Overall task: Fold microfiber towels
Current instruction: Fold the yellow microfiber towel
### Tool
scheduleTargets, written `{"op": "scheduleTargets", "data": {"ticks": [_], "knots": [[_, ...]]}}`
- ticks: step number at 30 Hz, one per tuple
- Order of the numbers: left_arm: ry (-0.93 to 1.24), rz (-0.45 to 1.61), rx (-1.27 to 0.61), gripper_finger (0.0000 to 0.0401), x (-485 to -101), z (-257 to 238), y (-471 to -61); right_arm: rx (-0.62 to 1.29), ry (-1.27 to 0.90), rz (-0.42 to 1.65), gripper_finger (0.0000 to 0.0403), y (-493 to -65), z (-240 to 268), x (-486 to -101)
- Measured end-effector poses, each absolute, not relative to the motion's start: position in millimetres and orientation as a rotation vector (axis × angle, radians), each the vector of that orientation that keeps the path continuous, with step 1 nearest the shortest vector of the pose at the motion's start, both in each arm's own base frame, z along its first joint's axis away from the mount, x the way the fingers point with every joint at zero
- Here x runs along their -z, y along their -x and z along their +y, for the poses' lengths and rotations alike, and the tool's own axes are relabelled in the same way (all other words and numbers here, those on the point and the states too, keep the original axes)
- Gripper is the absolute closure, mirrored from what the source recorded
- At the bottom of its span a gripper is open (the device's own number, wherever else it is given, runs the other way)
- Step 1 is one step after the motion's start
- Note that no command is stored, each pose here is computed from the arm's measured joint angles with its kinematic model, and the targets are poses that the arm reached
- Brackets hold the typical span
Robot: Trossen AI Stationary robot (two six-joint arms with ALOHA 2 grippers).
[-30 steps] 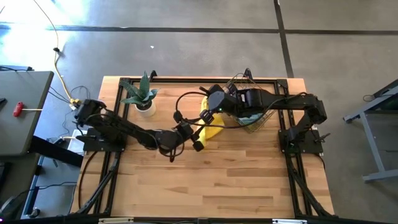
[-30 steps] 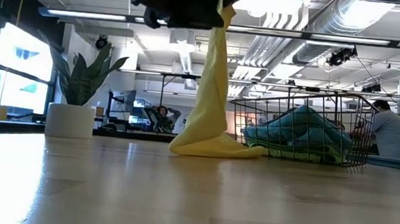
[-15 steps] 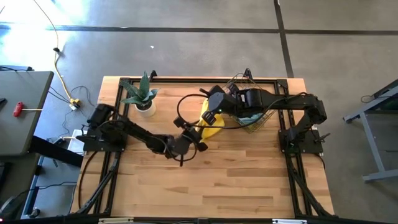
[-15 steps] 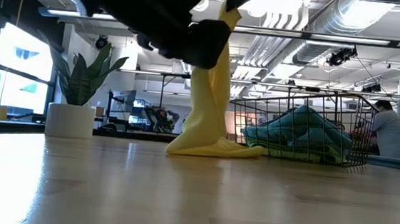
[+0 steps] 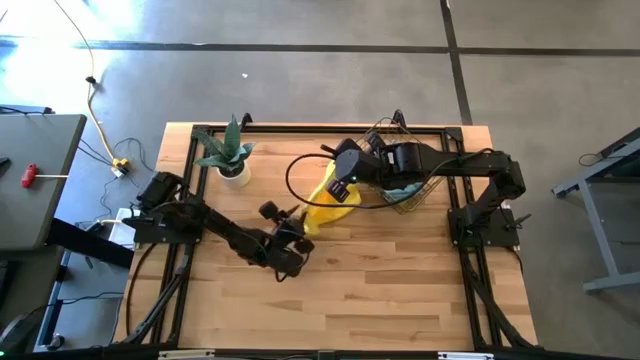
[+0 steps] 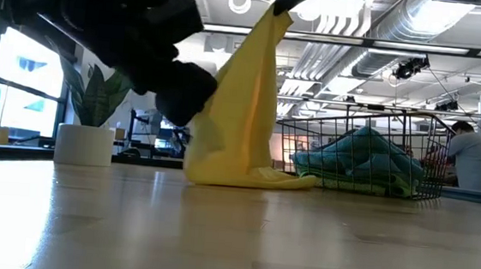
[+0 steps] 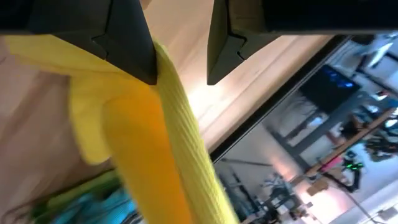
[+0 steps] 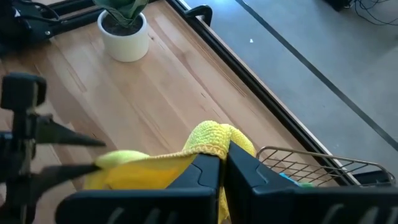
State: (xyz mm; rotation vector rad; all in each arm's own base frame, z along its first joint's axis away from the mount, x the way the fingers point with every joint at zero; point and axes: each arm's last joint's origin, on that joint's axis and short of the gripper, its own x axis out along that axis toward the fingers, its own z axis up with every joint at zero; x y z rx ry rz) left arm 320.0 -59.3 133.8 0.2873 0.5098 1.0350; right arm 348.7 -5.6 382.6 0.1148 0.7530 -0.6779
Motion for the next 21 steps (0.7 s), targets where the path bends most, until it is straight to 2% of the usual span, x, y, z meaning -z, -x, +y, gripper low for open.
{"op": "scheduleTargets", "data": {"ticks": [7,11,17,21], "knots": [[-0.391,0.561,-1.118,0.0270,-145.7,-53.8,-292.3,0.680,-0.114,0.760,0.0403,-348.1,-5.7,-382.1],[-0.353,0.533,-1.144,0.0270,-159.6,-50.5,-282.7,0.681,-0.114,0.761,0.0403,-348.0,-5.7,-382.0],[-0.211,0.531,-1.025,0.0270,-169.1,-65.0,-285.8,0.683,-0.117,0.756,0.0403,-348.5,-6.5,-382.2],[-0.149,0.438,-0.955,0.0270,-175.4,-82.6,-293.8,0.686,-0.117,0.752,0.0403,-348.7,-7.3,-382.5]]}}
